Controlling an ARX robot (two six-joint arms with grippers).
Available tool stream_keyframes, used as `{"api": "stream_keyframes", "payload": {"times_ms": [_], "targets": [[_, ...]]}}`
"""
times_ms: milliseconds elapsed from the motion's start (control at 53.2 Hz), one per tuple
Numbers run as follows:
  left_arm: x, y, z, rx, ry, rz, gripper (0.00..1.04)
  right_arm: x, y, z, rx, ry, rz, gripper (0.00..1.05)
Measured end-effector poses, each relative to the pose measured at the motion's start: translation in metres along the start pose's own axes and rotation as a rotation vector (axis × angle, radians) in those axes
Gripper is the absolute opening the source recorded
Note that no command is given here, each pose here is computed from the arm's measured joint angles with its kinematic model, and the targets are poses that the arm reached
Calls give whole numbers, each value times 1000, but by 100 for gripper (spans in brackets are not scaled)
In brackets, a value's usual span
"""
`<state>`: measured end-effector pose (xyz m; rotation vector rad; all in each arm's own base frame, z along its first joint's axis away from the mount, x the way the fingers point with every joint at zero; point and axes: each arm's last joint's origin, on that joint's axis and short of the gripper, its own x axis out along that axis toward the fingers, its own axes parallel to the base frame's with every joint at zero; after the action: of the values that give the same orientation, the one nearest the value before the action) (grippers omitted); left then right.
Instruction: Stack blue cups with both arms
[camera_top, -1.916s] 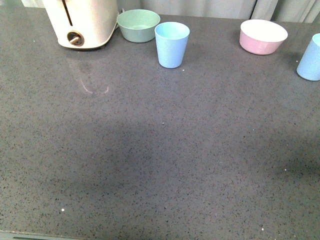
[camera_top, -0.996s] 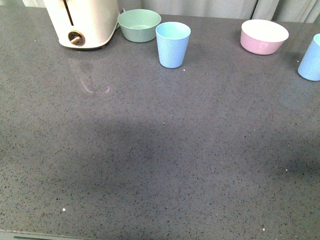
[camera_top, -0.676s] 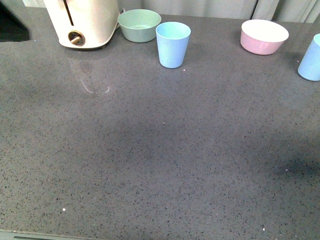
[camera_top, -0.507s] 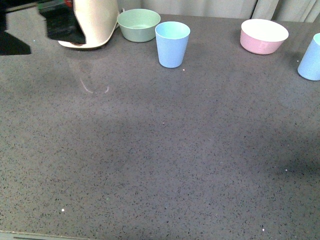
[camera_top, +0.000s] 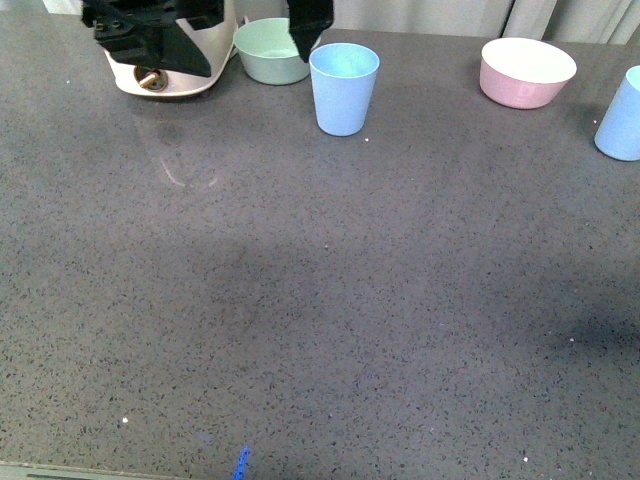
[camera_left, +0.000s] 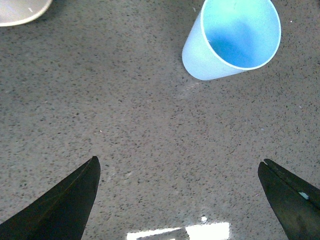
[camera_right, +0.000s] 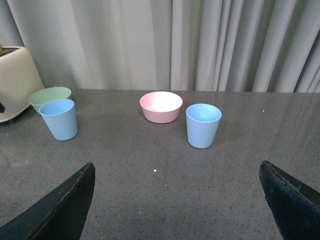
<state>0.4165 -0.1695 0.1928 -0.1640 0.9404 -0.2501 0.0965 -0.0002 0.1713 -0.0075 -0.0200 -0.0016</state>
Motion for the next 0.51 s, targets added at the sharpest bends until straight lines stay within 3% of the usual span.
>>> {"api": "stream_keyframes", "payload": {"times_ms": [507], "targets": [[49,-25,49,-161,24,82,96,0,0,0,0,0,0,96]]}}
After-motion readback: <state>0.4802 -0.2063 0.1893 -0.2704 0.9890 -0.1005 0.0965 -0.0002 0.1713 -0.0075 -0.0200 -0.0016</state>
